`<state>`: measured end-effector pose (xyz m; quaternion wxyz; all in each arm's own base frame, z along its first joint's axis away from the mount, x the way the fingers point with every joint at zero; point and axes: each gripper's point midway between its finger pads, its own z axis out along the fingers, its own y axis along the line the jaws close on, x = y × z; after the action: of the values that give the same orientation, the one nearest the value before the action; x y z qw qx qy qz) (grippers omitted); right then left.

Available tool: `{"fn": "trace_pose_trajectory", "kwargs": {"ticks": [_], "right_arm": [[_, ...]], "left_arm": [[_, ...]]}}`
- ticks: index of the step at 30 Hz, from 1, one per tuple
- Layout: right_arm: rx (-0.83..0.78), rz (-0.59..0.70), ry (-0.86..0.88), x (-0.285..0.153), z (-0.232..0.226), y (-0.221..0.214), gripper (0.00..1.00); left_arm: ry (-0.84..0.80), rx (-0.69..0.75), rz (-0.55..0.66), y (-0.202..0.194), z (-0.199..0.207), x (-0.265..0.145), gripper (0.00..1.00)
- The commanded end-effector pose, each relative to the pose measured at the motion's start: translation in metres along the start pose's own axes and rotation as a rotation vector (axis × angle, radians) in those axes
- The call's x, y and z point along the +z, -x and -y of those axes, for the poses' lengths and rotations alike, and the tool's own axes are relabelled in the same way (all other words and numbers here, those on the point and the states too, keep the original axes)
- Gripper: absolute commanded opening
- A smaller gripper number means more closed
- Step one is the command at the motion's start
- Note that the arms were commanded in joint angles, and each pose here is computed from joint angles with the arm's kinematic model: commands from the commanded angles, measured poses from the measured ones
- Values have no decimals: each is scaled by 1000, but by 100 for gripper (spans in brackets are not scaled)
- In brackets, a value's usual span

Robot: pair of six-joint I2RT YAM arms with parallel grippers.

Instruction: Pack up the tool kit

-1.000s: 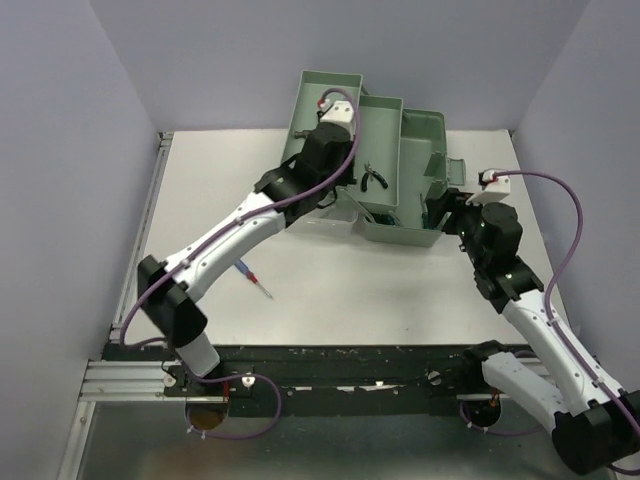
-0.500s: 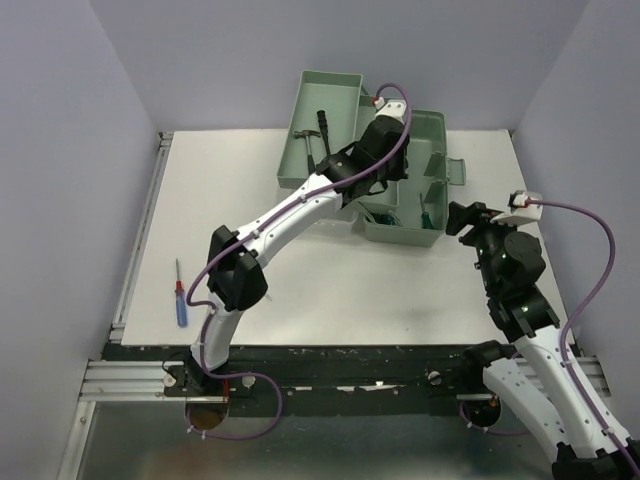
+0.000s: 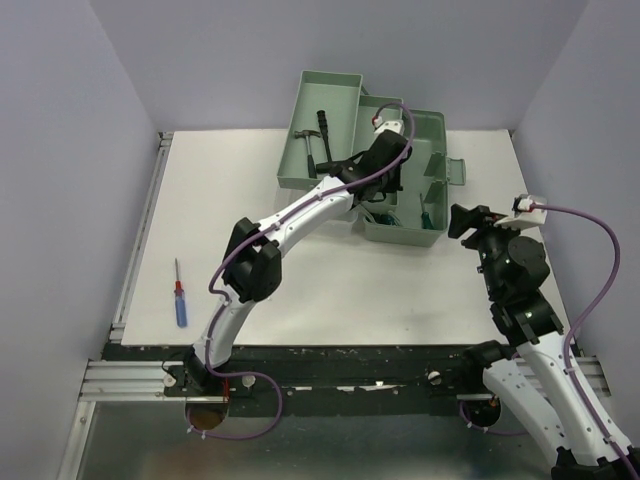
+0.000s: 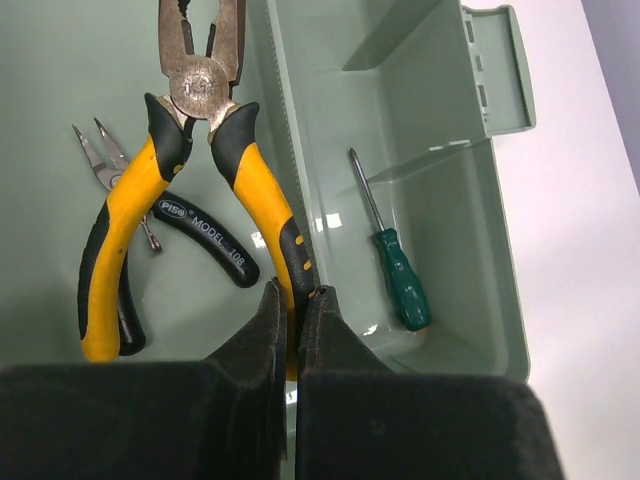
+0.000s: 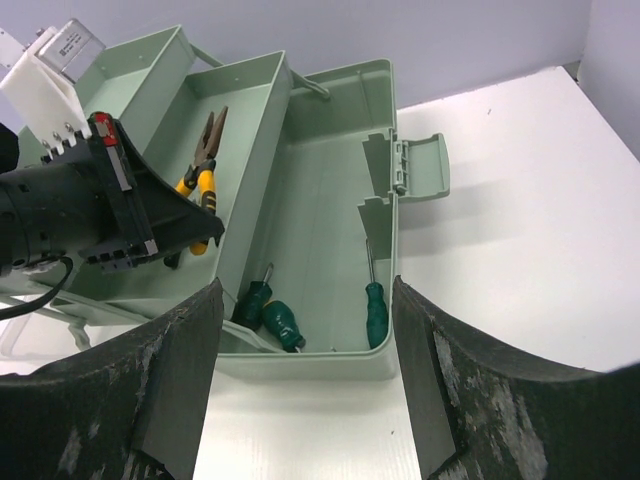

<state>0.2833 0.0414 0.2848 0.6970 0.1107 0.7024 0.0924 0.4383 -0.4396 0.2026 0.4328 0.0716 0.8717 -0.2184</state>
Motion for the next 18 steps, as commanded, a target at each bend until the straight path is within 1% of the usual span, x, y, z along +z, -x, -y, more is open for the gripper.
{"fn": "trace_pose_trajectory", "kwargs": {"ticks": [1,3,4,6,9,11,12,14,18], "right_arm": [[7,-16,-29,-2,6,-5,75],[7,-21,-27,-1,6,-6,75],[5,-20,-29,0,6,-6,75],[5,-22,-26,0,5,-7,75],[4,-25,-27,0,6,-8,75],[4,-24,-27,0,6,-7,75],[5,-22,-23,0,5,-6,75],[3,-20,-21,-1,4,-5,75],[5,-1,-2,-2,1,1,75]], "left_arm": [[17,-21,74,24,-5,-8,10],[17,-14,75,25,-5,-9,26],[16,-8,75,25,-4,-9,37],[13,-1,76,26,-4,-10,50],[-21,23,93,32,2,-14,60],[-80,56,112,41,14,-19,65],[-131,84,120,44,24,-23,66],[-260,161,161,57,50,-39,71],[-503,298,281,84,97,-91,82]]}}
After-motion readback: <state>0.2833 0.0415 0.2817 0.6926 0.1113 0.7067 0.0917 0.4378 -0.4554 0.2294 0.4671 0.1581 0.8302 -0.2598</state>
